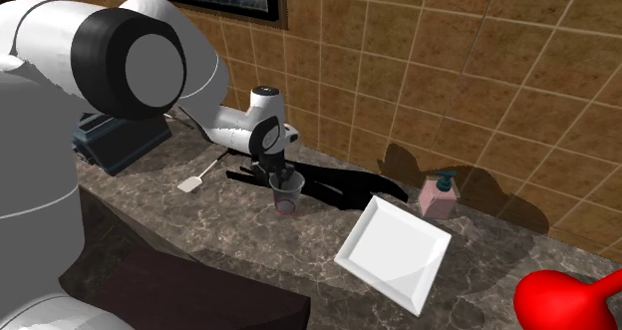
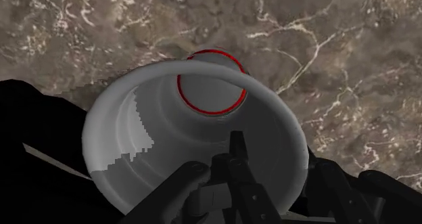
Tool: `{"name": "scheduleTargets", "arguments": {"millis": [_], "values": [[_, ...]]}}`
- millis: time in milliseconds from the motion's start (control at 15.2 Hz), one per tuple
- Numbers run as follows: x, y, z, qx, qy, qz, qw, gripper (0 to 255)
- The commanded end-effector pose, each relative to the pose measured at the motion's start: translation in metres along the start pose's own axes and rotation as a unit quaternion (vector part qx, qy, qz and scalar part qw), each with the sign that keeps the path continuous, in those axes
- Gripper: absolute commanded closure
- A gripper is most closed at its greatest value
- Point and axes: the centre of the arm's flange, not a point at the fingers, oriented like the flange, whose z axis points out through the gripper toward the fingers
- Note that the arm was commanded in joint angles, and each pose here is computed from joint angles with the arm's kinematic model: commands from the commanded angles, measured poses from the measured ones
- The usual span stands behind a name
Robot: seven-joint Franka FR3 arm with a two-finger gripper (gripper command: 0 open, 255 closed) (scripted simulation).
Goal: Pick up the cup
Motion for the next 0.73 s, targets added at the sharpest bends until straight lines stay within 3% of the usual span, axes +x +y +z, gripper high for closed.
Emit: {"name": "scheduleTargets", "arguments": {"millis": [0,660], "values": [[0.000,-0.001,-0.012,0.000,0.000,0.000,1.0000,255],[-0.002,-0.002,-0.055,0.000,0.000,0.000,1.0000,255]]}}
